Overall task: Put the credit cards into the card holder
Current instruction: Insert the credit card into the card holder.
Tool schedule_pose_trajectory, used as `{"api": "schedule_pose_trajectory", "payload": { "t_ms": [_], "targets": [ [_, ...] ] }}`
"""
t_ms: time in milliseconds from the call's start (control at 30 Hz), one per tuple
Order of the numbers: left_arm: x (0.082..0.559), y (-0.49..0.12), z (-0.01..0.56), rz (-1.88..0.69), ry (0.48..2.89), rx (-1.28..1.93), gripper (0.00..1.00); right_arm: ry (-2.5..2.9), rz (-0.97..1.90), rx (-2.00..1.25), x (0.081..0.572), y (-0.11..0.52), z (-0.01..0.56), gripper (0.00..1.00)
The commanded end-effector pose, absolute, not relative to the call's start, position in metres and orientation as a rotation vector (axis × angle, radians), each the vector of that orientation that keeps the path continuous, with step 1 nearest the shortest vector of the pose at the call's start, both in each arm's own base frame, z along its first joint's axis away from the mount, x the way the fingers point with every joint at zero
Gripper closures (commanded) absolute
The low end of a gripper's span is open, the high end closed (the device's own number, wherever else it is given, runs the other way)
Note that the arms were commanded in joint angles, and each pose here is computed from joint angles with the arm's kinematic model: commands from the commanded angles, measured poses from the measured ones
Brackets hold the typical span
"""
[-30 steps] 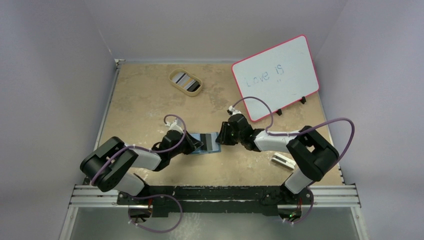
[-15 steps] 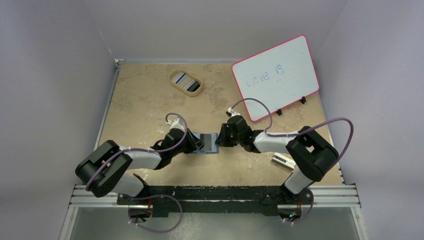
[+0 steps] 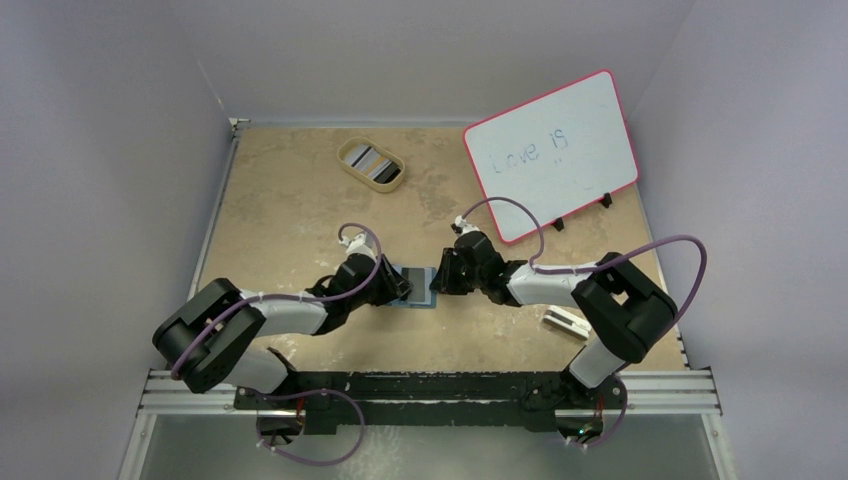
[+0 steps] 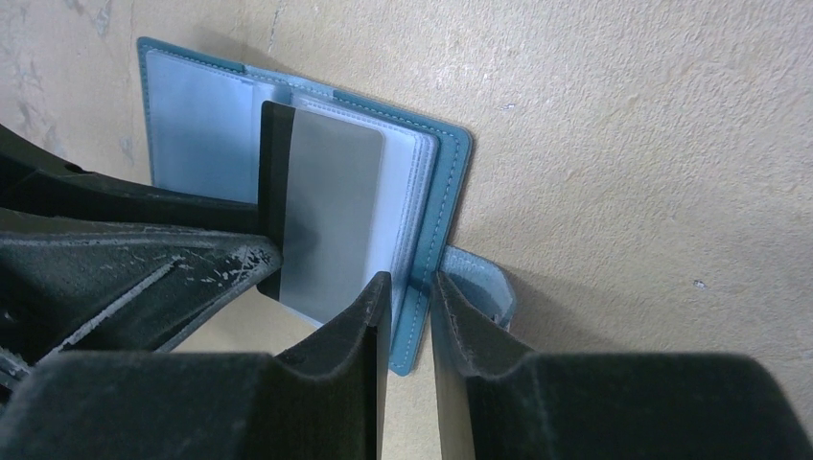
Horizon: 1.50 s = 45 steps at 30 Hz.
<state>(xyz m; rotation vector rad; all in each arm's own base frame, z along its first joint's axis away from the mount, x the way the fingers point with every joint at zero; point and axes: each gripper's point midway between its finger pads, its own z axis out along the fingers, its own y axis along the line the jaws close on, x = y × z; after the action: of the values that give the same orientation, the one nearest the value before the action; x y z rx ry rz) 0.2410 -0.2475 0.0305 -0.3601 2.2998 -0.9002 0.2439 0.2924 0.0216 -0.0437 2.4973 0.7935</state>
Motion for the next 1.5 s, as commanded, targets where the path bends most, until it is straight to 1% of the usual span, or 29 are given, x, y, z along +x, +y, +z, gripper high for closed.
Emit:
{"api": "schedule_pose_trajectory", "payload": {
  "t_ms": [0, 233, 367, 567, 733, 800, 1000, 1133, 1200, 1267, 1367, 1467],
  "targets": [
    [0.251, -0.263, 0.046, -0.889, 2.241, -0.267, 0.68, 2.497, 0.822, -0.06, 0.24, 0.297, 0.022, 0.76],
    [0.249, -0.269, 0.048, -0.888, 2.23, -0.193, 0.66, 2.497, 0.832, -0.061, 0.24, 0.298, 0.022, 0.76],
    [0.249, -0.276, 0.052, -0.881, 2.22, -0.1, 0.64, 2.496, 0.828, -0.059, 0.24, 0.297, 0.022, 0.76],
    [0.242, -0.284, 0.059, -0.923, 2.212, -0.011, 0.6, 2.498, 0.795, -0.068, 0.241, 0.293, 0.023, 0.76],
    [0.24, -0.276, 0.057, -0.876, 2.257, -0.05, 0.59, 2.509, 0.78, -0.077, 0.236, 0.288, 0.029, 0.75],
    [0.242, -0.272, 0.065, -0.853, 2.249, -0.067, 0.58, 2.501, 0.781, -0.075, 0.236, 0.287, 0.034, 0.74],
    [0.247, -0.25, 0.071, -0.691, 2.282, -0.123, 0.56, 2.493, 0.779, -0.076, 0.238, 0.287, 0.037, 0.72],
    [0.249, -0.245, 0.074, -0.665, 2.27, -0.144, 0.55, 2.481, 0.782, -0.08, 0.241, 0.289, 0.042, 0.72],
    [0.257, -0.244, 0.085, -0.645, 2.236, -0.148, 0.54, 2.471, 0.785, -0.082, 0.242, 0.289, 0.046, 0.72],
    [0.271, -0.236, 0.097, -0.535, 2.214, -0.125, 0.53, 2.459, 0.79, -0.09, 0.242, 0.29, 0.051, 0.72],
    [0.298, -0.214, 0.118, -0.269, 2.175, -0.051, 0.53, 2.432, 0.794, -0.097, 0.244, 0.289, 0.06, 0.71],
    [0.33, -0.199, 0.138, -0.107, 2.133, 0.022, 0.56, 2.399, 0.79, -0.098, 0.247, 0.287, 0.071, 0.7]
  ]
}}
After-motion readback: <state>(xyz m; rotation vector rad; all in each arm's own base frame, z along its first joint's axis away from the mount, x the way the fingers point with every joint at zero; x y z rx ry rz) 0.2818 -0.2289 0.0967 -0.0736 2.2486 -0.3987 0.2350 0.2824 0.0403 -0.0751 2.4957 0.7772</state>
